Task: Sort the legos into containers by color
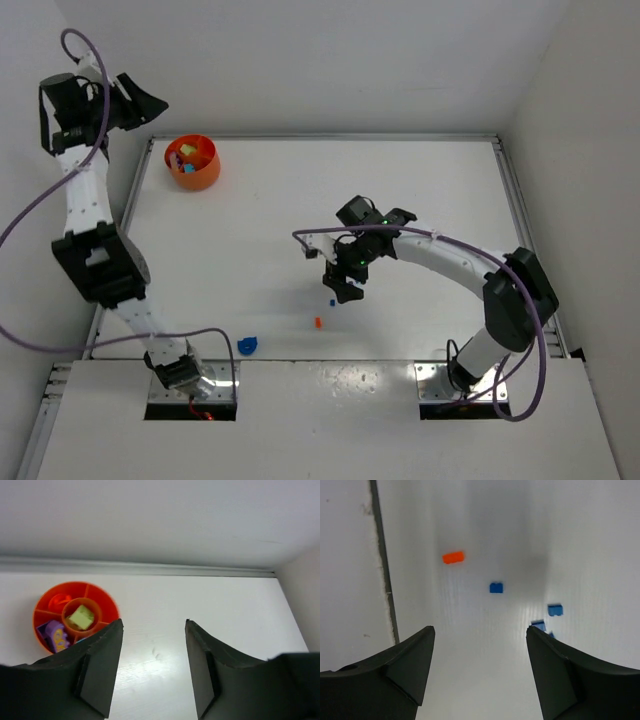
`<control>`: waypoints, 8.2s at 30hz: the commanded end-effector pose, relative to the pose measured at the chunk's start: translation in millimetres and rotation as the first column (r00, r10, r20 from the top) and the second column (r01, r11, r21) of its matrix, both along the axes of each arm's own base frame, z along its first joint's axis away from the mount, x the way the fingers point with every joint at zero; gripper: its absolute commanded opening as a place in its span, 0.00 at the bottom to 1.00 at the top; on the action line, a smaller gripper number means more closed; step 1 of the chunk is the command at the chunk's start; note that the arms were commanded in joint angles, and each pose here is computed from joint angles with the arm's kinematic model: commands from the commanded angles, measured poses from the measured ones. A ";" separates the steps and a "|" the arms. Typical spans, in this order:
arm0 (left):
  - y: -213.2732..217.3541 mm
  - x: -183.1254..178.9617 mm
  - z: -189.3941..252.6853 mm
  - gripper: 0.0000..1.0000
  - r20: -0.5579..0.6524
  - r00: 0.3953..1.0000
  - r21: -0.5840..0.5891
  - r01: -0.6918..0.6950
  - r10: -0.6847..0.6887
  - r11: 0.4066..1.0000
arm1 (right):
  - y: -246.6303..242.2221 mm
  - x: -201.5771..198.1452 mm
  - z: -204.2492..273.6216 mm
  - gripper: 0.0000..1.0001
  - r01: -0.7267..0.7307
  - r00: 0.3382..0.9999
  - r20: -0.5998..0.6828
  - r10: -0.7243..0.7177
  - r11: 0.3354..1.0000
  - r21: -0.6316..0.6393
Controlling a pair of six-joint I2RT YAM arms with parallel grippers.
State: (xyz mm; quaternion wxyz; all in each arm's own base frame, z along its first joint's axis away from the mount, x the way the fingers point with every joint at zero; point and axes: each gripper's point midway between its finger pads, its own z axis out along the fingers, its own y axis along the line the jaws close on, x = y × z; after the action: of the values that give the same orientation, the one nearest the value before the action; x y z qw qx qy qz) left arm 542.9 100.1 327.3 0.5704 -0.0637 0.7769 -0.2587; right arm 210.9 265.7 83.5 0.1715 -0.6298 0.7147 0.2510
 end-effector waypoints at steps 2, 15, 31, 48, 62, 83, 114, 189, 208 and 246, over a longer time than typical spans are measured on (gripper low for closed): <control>-48.4 -95.4 39.4 0.59 0.048 0.990 0.073 0.127 -0.130 0.989 | 19.9 -30.6 -2.4 0.70 -0.173 0.985 0.018 0.172 0.985 0.021; -65.8 -241.0 58.4 0.65 0.108 0.979 0.198 -0.190 0.171 0.962 | 49.9 -32.7 -58.6 0.51 0.445 0.870 -0.180 -0.459 0.888 -0.114; -66.2 -239.9 37.2 0.65 0.023 0.979 0.117 -0.205 0.204 0.972 | 44.7 -27.5 -90.6 0.41 0.756 0.605 -0.129 -0.786 0.618 -0.214; -62.7 -241.8 24.3 0.65 0.001 0.977 0.142 -0.213 0.215 0.967 | 59.4 -49.5 -111.7 0.37 0.722 0.653 -0.038 -0.756 0.638 -0.268; -60.6 -241.2 13.4 0.65 -0.012 0.974 0.144 -0.221 0.225 0.965 | 57.3 -54.5 -86.8 0.39 0.706 0.694 -0.029 -0.719 0.688 -0.168; -69.0 -236.9 4.3 0.66 -0.045 0.988 0.117 -0.144 0.150 0.983 | -51.6 -63.3 -71.3 0.36 0.038 0.961 0.273 0.036 0.965 -0.261; -68.0 -229.9 -14.4 0.66 -0.099 0.985 0.086 -0.131 0.140 0.988 | -73.5 -69.1 -108.5 0.43 -0.251 0.939 0.158 0.304 0.925 -0.285; -198.7 -259.7 -45.1 0.76 -0.184 0.882 -0.674 0.207 -0.433 0.709 | 201.2 74.5 181.1 0.00 0.159 0.985 -0.150 -0.085 0.787 0.597; -203.8 -256.4 -59.1 0.73 -0.308 0.856 -0.818 -0.016 -0.415 0.575 | 224.9 88.8 210.3 0.00 0.195 0.977 -0.197 -0.083 0.721 0.665; -213.9 -278.9 -42.7 0.00 -0.367 0.794 -0.873 -0.115 -0.485 0.474 | 263.2 93.8 179.1 0.12 0.195 0.980 -0.110 -0.163 0.748 0.634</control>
State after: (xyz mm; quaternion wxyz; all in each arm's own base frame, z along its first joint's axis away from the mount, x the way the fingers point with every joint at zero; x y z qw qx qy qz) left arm 295.1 -90.6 258.8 0.1965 -0.4039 0.6552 -0.6074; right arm 310.1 499.4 242.0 0.3356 -0.4370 0.6907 0.4682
